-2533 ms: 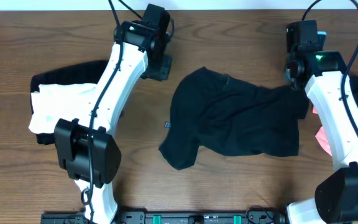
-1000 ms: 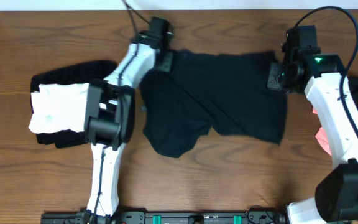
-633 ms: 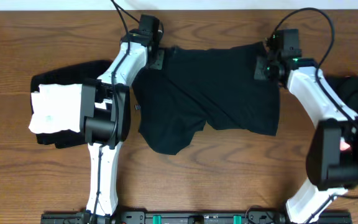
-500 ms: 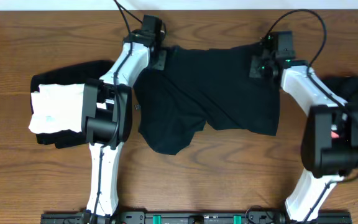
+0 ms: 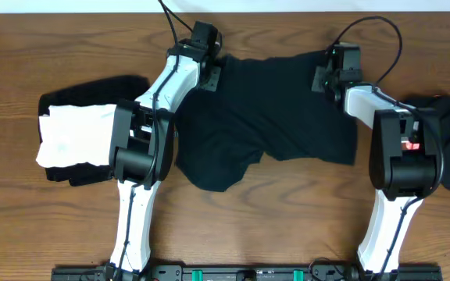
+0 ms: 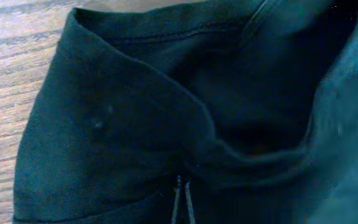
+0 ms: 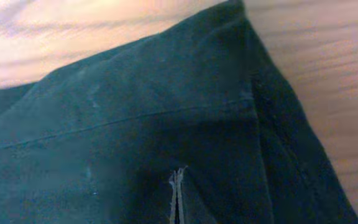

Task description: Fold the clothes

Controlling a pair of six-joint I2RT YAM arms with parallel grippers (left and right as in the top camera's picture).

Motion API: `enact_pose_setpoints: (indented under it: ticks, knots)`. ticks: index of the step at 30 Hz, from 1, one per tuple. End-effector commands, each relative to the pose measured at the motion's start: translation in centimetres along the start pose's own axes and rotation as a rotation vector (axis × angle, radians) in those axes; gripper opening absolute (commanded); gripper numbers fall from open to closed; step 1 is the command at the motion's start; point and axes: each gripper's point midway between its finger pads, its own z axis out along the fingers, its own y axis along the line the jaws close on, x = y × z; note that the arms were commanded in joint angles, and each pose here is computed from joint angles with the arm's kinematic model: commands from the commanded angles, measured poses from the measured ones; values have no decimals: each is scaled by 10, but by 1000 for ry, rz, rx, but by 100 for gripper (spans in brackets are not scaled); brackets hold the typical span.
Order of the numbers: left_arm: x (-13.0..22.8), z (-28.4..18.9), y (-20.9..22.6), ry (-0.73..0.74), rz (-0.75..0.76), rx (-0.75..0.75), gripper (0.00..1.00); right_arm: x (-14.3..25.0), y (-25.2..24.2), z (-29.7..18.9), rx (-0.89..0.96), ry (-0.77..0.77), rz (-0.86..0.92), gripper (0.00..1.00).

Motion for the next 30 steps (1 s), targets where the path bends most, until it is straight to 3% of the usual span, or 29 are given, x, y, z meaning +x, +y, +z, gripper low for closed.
enact_pose_setpoints:
  ticks: [1, 6, 12, 15, 19, 21, 23, 25, 28, 29, 30]
  knots:
    - [36, 33, -11, 117, 34, 30, 6, 30, -73, 20, 220, 62, 30, 1]
    - [35, 34, -11, 110, 76, 31, 7, 24, -86, 20, 196, 62, 9, 1]
    - [33, 28, 7, 115, 112, -54, 17, -20, -64, -8, 94, -20, -16, 1]
    - [27, 6, 10, 110, 110, -57, 35, -47, -46, -37, 17, -68, -18, 2]
    - [6, -49, 12, 31, 54, -59, 48, -81, -34, -90, -14, -132, -22, 12]
    - [-5, -83, 14, -21, 9, -58, 66, -92, -31, -120, -16, -147, -22, 31]
    - [-12, -116, 16, -67, -23, -56, 76, -95, -29, -145, -17, -144, -20, 46]
    - [-13, -147, 18, -95, -68, -51, 80, -89, -28, -168, -15, -110, -2, 50]
    - [4, -179, 11, -62, -109, 6, 77, -68, -27, -194, -13, -21, 3, 49]
    - [13, -185, 6, -32, -127, 35, 69, -58, -27, -200, -17, 19, 7, 46]
    - [24, -191, 0, 12, -147, 72, 47, -47, -27, -206, -17, 62, 27, 44]
